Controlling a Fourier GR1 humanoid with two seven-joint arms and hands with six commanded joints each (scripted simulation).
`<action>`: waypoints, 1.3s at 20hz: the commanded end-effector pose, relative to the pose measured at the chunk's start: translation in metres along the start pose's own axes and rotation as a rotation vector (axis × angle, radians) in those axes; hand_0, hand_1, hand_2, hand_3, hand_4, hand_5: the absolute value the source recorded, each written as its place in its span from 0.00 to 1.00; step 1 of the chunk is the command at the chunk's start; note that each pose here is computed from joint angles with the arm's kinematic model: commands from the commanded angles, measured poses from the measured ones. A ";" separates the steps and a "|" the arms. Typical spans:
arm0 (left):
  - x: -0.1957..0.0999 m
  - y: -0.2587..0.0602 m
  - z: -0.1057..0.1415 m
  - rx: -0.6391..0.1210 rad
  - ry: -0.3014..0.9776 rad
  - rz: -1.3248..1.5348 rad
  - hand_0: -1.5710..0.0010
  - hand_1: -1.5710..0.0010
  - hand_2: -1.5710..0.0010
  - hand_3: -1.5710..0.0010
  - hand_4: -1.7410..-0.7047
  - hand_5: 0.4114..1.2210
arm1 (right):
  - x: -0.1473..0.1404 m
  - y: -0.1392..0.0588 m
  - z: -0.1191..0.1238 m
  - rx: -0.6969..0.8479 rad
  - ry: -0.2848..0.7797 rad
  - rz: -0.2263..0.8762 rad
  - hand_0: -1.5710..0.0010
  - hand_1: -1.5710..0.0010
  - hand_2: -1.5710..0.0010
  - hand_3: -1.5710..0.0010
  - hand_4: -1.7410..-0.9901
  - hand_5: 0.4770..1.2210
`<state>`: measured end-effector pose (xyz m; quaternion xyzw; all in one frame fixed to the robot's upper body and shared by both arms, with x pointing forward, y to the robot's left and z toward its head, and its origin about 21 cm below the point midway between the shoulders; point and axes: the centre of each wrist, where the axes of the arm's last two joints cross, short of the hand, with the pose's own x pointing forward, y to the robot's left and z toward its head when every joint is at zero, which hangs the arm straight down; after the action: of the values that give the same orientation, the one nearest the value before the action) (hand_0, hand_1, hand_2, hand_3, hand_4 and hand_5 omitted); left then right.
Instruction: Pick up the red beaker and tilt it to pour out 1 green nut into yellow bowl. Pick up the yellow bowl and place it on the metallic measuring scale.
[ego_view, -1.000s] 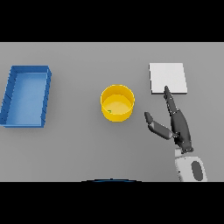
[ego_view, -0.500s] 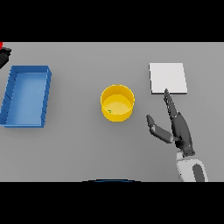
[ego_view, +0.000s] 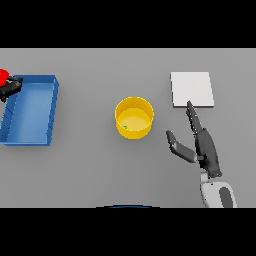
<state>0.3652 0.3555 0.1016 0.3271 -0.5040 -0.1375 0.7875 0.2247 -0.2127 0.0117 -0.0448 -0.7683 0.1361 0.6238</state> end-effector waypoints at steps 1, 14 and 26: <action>0.000 0.001 0.004 -0.046 -0.010 0.002 0.25 0.32 0.35 0.33 0.49 0.40 | 0.000 -0.001 0.000 -0.001 0.009 0.007 1.00 1.00 1.00 1.00 0.79 0.26; 0.004 -0.003 0.007 -0.131 -0.054 -0.121 0.96 0.96 0.96 0.96 0.93 0.27 | 0.003 0.001 -0.009 -0.016 0.060 0.104 1.00 1.00 1.00 1.00 0.81 0.21; 0.008 -0.010 0.015 -0.154 -0.105 -0.028 1.00 1.00 1.00 1.00 0.90 0.34 | 0.042 0.002 -0.075 0.535 -0.149 0.795 1.00 1.00 1.00 1.00 0.78 0.21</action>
<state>0.3569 0.3385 0.1052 0.2650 -0.5280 -0.2035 0.7808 0.2888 -0.1898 0.0648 -0.1628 -0.6730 0.5595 0.4555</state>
